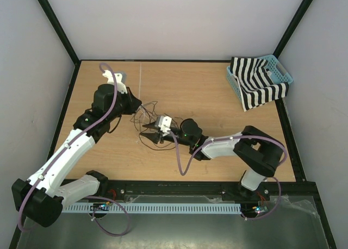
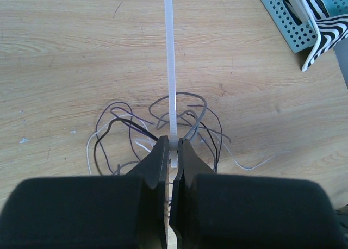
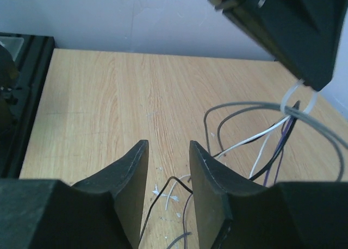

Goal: Zip-tie the wires
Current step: Adjust the cable at the center of the board.

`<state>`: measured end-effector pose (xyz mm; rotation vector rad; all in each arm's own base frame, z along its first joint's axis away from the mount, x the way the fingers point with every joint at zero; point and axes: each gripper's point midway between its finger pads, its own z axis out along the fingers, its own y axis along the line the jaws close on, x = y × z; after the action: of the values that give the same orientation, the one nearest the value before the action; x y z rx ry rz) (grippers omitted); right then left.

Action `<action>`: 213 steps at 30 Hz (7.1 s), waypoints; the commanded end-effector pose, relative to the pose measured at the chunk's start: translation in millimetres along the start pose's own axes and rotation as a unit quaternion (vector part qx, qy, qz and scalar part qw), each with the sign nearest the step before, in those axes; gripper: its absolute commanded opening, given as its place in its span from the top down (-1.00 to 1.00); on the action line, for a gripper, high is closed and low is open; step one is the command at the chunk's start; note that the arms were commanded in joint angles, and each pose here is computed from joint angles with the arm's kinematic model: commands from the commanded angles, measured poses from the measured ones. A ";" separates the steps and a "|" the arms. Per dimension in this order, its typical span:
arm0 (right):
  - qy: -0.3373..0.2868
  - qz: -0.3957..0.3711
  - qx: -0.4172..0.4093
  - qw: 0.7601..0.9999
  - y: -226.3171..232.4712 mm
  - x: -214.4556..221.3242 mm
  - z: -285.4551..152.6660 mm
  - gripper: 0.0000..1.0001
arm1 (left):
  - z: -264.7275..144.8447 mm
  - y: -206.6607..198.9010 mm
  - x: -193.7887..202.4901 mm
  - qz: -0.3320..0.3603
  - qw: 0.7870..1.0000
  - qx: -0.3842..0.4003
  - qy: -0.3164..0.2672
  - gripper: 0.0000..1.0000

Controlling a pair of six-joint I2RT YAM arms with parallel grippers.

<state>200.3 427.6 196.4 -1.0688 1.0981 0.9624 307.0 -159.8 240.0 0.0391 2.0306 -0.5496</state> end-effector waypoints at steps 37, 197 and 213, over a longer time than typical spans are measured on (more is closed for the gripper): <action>-0.009 -0.047 0.145 0.988 -59.3 43.8 61.3 0.25 | -3.2 -18.9 0.3 0.002 1.000 0.013 -0.018 1.00; 0.171 0.105 -0.044 0.979 52.2 140.7 -15.9 1.00 | 2.7 -31.9 -9.4 0.021 0.999 0.032 -0.012 1.00; 0.162 0.117 -0.020 0.980 39.0 110.1 -1.3 0.11 | 7.7 -24.2 2.7 0.017 1.000 0.022 0.002 1.00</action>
<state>177.2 433.9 43.9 -1.2335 1.5425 1.0124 300.8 -185.5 234.2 0.1073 2.0543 -0.5656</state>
